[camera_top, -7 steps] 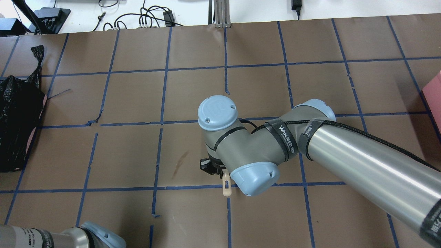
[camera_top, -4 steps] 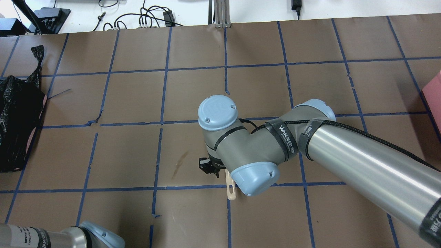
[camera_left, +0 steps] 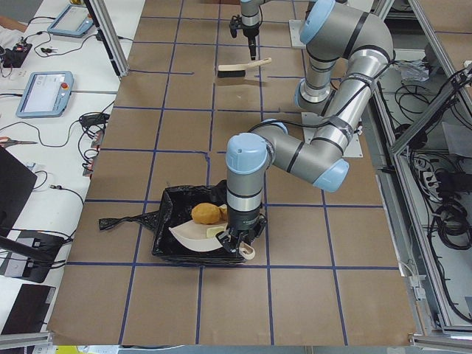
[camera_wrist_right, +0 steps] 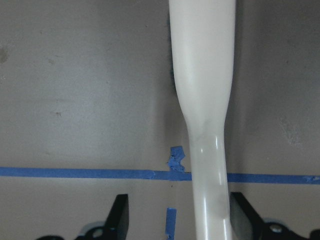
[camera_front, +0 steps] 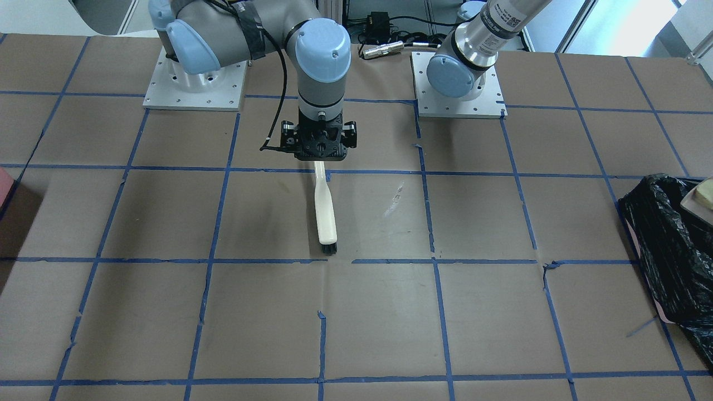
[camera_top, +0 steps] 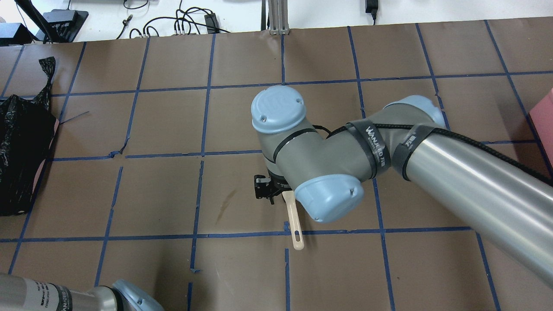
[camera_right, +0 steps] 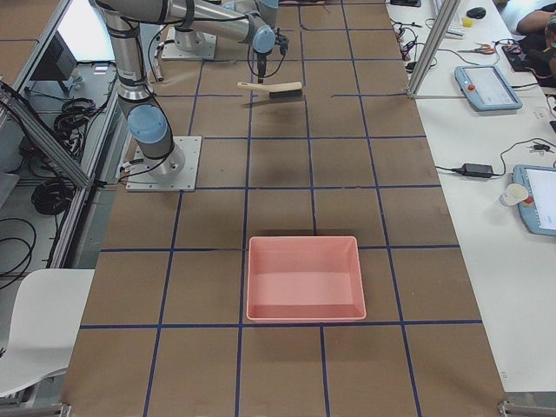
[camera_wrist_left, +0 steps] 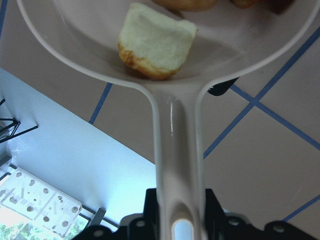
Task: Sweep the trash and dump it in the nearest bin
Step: 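Tip the dustpan over the black bag while right gripper sets brush down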
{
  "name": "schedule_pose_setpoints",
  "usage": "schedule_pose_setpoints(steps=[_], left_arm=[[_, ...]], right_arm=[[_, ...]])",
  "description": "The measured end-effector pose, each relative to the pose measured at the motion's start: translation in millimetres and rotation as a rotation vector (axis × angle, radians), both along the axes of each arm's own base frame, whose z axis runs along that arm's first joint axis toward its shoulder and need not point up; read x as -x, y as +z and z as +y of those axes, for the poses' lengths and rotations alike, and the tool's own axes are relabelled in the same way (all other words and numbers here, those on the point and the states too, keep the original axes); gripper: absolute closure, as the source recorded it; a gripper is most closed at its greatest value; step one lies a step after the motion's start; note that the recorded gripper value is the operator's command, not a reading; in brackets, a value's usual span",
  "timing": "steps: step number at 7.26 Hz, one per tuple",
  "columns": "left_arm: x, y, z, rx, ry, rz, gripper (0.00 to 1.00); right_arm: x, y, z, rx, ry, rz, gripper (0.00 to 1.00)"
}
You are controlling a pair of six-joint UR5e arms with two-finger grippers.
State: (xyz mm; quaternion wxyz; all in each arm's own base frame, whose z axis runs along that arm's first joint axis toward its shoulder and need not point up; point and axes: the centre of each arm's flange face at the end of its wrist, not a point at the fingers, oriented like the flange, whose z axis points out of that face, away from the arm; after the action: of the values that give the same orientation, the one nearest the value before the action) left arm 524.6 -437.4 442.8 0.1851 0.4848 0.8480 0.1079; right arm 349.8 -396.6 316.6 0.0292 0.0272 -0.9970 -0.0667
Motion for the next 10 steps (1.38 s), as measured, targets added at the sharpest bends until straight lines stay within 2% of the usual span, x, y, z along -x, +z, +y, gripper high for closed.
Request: schedule_pose_setpoints(steps=[1, 3, 5, 7, 8, 10], left_arm=[[3.8, -0.5, -9.0, -0.005, -0.028, -0.018, 0.91], [15.6, 5.3, -26.2, -0.004, -0.091, -0.054, 0.91], [23.1, 14.6, -34.1, 0.0, -0.146, -0.098, 0.91], [23.6, 25.4, -36.1, 0.017, -0.177, -0.167, 0.88], [25.9, 35.3, -33.6, 0.01, -0.183, -0.202, 0.87], [44.5, 39.2, -44.5, -0.051, -0.195, -0.243, 0.88]], right_arm=[[22.4, 36.2, -21.6, -0.003, -0.015, -0.016, 0.0], [63.6, 102.5, -63.3, 0.024, -0.027, -0.071, 0.0], [124.9, 159.9, -84.5, 0.052, -0.011, -0.101, 0.0], [189.8, 193.4, -81.6, 0.087, 0.071, -0.151, 0.0], [202.5, 196.9, -75.6, 0.097, 0.103, -0.154, 0.0], [211.4, 184.2, -64.0, 0.064, 0.121, -0.112, 0.0]])
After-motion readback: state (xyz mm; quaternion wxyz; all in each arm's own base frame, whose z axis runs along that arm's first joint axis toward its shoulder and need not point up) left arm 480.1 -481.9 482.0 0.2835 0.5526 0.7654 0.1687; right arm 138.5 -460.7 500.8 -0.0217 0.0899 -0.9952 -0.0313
